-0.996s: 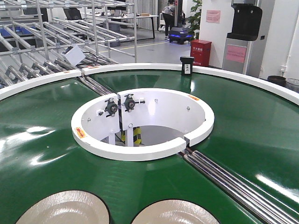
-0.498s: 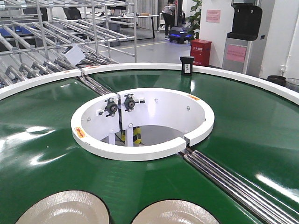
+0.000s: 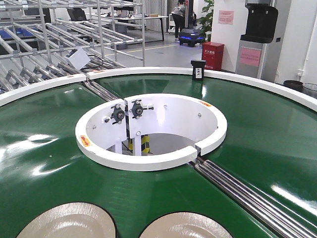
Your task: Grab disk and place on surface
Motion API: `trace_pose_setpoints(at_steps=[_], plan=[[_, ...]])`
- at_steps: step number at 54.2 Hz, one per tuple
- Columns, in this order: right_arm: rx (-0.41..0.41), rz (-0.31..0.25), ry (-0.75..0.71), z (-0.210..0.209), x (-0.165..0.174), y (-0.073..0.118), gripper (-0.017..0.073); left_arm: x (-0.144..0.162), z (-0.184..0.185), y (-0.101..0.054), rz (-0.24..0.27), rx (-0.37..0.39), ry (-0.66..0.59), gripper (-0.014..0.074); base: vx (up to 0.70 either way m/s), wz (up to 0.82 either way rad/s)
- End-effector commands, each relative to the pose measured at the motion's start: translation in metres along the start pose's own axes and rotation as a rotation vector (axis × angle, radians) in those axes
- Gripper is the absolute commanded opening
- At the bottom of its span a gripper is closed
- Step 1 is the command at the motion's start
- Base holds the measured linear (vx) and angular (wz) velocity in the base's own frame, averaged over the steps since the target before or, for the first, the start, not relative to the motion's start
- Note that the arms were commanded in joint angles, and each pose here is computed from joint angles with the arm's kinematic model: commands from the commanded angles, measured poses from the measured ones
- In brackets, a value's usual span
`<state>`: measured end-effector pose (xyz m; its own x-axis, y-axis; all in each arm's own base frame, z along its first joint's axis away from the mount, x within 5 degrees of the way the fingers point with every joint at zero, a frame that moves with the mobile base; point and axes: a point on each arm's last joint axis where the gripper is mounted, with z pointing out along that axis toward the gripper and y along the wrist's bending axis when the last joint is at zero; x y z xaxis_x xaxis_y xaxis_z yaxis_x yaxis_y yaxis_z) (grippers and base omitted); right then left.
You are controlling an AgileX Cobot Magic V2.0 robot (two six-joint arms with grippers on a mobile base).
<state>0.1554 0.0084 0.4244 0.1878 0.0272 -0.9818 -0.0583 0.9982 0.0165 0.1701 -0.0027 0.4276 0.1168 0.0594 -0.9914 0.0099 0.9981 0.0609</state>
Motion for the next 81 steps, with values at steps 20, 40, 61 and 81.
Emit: trace_pose_setpoints(at_steps=[20, 40, 61, 81], plan=[[-0.005, 0.019, 0.078, 0.046, 0.021, 0.001, 0.013, 0.006, 0.038, 0.0, -0.01, -0.003, 0.01, 0.0188, 0.0, 0.0], [-0.004, 0.017, 0.093, 0.046, 0.022, 0.0, 0.0731, 0.006, 0.038, 0.0, -0.009, -0.003, 0.009, 0.0627, 0.0, 0.0], [-0.005, 0.264, 0.355, 0.052, 0.045, 0.01, 0.0623, 0.043, 0.048, -0.02, -0.309, 0.094, 0.378, 0.0538, 0.0, 0.0], [-0.68, 0.453, 1.062, 0.095, 0.125, 0.125, 0.0514, 0.106, 0.09, -0.097, -0.583, 0.691, 0.77, 0.0501, 0.0, 0.0]])
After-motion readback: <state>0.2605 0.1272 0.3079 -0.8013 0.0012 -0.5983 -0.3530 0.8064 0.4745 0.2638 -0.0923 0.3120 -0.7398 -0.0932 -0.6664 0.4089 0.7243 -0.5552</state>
